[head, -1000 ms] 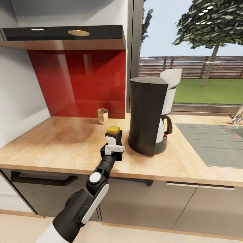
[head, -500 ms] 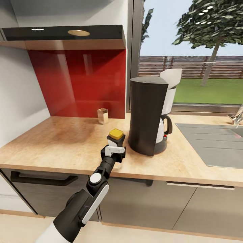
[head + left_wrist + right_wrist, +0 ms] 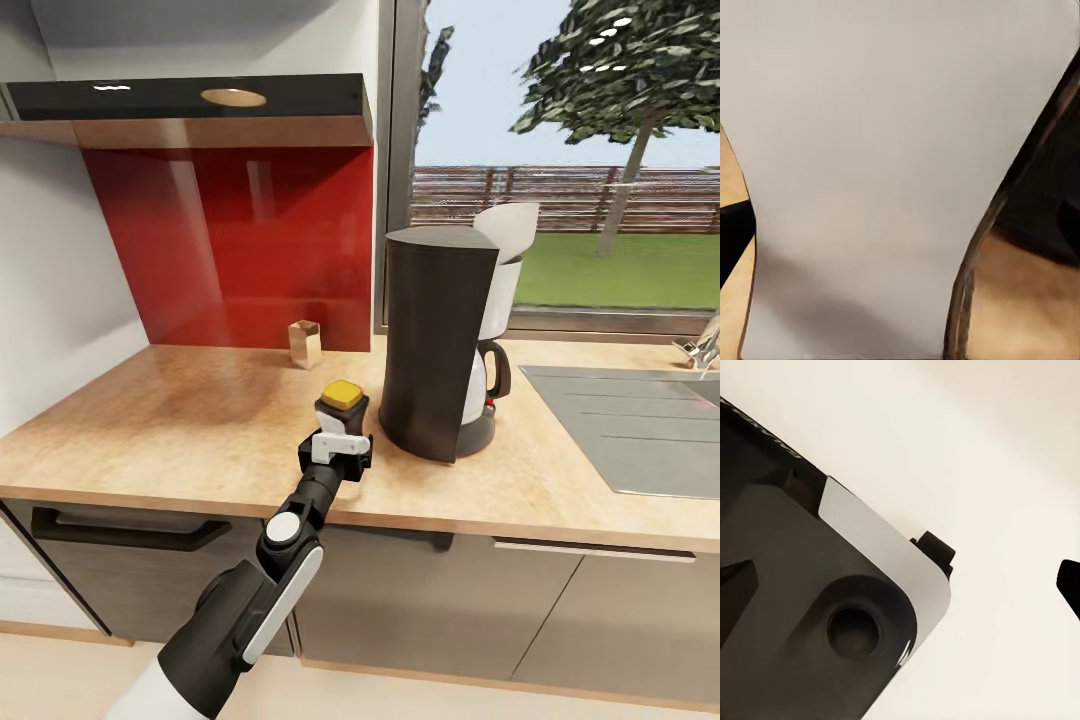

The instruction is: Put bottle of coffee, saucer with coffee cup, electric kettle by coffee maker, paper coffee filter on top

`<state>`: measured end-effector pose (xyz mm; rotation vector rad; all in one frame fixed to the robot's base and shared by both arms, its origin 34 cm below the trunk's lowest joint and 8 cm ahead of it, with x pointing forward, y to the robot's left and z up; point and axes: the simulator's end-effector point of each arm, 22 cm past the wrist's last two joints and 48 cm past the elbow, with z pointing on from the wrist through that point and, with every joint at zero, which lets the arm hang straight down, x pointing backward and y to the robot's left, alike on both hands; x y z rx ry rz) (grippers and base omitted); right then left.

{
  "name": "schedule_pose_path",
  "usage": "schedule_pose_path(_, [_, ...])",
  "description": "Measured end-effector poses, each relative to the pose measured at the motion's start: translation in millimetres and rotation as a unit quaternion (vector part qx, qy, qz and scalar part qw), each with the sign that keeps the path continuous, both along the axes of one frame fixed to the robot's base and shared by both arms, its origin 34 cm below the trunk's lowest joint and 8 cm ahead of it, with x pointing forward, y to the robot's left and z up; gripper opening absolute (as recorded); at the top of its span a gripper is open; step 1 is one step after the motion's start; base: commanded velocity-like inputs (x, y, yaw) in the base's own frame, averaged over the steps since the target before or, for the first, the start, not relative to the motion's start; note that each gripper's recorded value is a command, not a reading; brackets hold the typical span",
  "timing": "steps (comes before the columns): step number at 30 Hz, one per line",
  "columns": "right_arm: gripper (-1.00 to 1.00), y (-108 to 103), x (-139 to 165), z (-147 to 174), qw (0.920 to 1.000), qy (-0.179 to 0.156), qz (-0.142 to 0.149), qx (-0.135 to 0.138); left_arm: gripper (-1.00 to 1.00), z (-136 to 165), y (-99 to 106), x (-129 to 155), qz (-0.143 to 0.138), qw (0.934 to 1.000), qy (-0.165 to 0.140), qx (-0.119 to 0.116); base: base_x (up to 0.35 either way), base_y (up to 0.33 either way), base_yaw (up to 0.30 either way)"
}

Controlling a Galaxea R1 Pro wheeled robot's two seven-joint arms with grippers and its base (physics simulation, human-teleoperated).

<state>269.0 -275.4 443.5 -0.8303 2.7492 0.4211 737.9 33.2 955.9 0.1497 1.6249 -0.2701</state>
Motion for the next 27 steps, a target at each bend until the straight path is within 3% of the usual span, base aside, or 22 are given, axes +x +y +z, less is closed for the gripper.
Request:
schedule_pose_path(17, [1.0,0.0,0.1,0.0,1.0,0.0,0.0,0.0,1.0,1.0,1.3,0.3,0.001,1.0,-0.001,0.0,-0.001,0.0,0.0])
schedule_pose_path(27, [1.0,0.1,0.1,0.0,1.0,0.0,0.0,0.0,1.0,1.6,1.3,0.3,0.001,1.0,-0.002,-0.001,-0.12,0.0,0.0])
